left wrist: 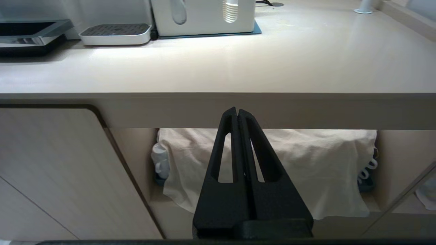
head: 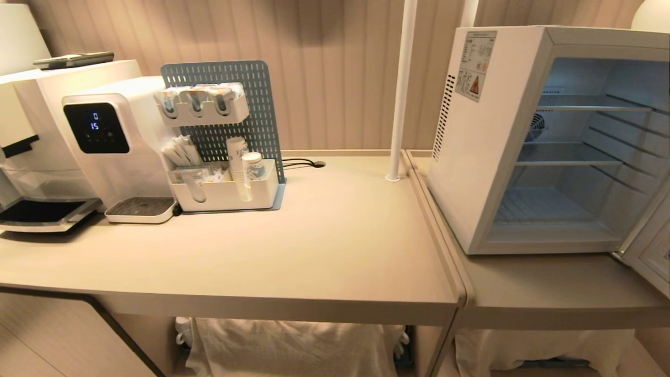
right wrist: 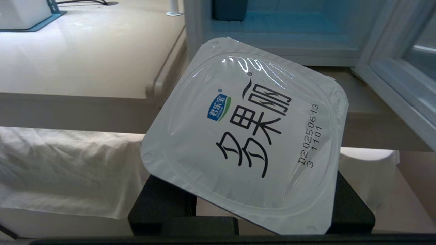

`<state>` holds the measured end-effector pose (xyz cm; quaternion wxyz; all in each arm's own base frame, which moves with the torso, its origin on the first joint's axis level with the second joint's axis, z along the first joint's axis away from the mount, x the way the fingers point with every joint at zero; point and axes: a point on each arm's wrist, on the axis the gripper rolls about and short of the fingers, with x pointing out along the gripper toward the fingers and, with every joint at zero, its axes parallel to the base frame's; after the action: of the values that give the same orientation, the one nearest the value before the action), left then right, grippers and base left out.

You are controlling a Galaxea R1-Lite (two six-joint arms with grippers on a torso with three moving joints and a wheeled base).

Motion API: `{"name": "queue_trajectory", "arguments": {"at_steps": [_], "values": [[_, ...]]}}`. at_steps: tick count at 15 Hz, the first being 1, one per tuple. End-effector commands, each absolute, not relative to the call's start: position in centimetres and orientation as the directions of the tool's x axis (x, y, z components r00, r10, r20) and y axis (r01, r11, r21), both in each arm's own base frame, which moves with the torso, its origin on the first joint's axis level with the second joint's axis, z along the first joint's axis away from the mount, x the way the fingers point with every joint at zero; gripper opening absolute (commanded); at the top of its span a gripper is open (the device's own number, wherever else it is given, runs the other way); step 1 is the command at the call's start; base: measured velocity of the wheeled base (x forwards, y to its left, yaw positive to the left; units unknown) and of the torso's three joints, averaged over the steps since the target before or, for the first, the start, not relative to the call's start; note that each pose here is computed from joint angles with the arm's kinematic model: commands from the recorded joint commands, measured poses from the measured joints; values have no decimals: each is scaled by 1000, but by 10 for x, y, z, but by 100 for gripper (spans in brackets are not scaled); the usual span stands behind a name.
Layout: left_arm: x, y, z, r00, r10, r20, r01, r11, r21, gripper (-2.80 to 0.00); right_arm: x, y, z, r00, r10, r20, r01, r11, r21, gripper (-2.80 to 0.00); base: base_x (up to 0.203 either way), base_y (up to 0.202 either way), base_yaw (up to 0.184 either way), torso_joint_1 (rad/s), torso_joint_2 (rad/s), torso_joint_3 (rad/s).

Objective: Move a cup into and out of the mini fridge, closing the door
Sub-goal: Put the yoghurt in the freezer

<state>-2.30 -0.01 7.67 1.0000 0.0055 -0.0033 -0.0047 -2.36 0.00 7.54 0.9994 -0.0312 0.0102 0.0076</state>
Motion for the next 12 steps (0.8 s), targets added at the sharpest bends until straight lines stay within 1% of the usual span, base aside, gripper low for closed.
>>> {"name": "queue_trajectory", "arguments": {"at_steps": [1,8,9,12], "values": [[-23,0,77,1000,-9,8,9,1000,11,-280,-23,0,76,1000,15,-21,-17,998,-63,-280,0,-193,-3,7,-3,-2],[-23,0,77,1000,-12,12,12,1000,9,-280,-24,0,76,1000,15,-18,-16,998,-63,-280,0,-188,-1,1,4,3],[-23,0,77,1000,-12,12,12,1000,8,-280,-24,0,76,1000,15,-18,-16,998,-63,-280,0,-99,-4,1,6,6],[-23,0,77,1000,-12,12,12,1000,-7,-280,-24,0,76,1000,18,-18,-19,998,-67,-280,0,0,0,0,0,0]]}}
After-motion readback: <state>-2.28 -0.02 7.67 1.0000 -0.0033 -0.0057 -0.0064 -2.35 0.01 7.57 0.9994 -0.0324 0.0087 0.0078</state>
